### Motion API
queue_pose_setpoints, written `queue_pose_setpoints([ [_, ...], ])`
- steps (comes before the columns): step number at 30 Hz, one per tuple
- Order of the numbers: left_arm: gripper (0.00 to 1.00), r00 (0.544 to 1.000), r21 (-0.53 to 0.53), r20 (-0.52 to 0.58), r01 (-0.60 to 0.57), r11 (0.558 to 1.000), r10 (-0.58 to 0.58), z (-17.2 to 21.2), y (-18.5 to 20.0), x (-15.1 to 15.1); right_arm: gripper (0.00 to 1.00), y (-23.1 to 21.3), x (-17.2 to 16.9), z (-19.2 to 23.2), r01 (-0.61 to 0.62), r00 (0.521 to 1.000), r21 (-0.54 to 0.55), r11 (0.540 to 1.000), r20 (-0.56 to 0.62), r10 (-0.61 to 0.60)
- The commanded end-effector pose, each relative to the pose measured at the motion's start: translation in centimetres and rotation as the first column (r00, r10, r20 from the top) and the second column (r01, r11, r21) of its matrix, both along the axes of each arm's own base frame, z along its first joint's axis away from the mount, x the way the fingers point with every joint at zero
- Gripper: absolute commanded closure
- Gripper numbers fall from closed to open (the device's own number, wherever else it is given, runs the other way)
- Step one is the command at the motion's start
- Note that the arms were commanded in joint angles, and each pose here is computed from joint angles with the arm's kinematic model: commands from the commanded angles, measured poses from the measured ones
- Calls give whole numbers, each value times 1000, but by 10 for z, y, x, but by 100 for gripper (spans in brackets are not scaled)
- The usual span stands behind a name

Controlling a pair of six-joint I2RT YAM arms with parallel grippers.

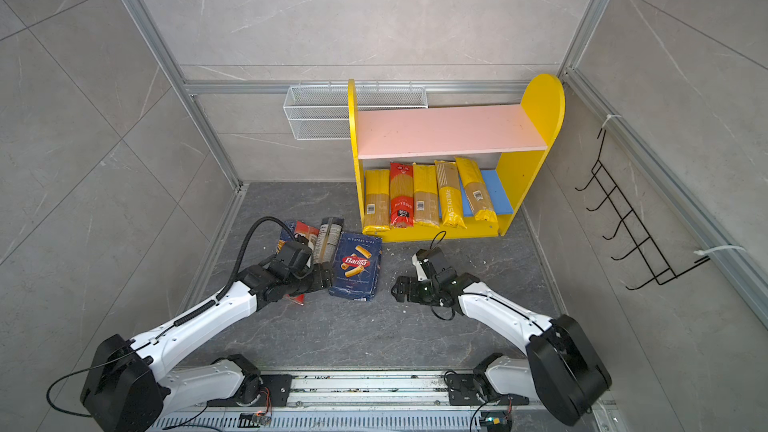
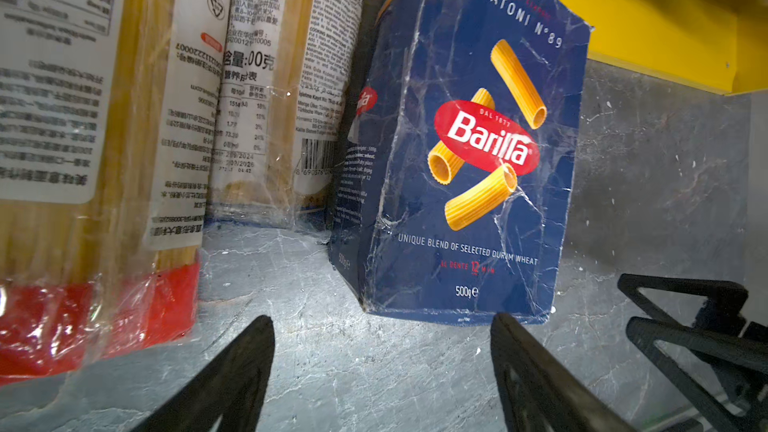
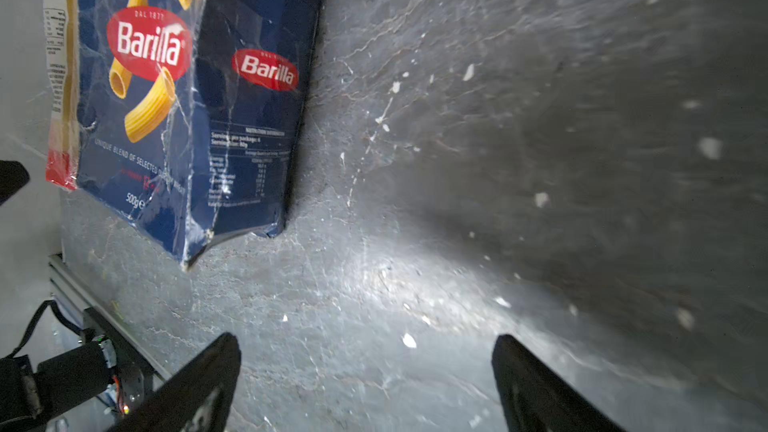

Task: Place and organize the pasta boxes and bags onto the shelf
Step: 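Lower the right gripper beside the blue Barilla rigatoni box near the left gripper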

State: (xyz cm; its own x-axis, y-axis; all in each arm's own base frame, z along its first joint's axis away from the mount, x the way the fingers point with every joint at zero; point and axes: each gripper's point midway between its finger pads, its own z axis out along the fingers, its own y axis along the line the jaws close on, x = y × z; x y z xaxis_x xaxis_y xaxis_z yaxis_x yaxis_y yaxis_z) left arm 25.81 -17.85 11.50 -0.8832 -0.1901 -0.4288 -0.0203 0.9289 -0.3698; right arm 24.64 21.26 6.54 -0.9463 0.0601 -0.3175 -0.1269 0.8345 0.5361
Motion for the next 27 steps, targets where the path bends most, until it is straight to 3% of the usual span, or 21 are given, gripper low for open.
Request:
queue_pose_setpoints([
  [1,22,999,-1,47,0,1000,0,12,-7,16,4,33,17,10,-35,999,162,986,42,29],
  [9,32,1000,7,11,10,1000,-10,-2,-14,22,3,54,31,-1,-46,999,237,970,19,43],
  [17,49,999,1,-41,35,999,-35,-21,-22,19,2,66,37,-20,-34,999,273,961,-30,44],
  [27,52,995,-40,-74,71,997,-73,-34,-30,12,2,88,38,-38,-59,995,267,962,-62,79],
])
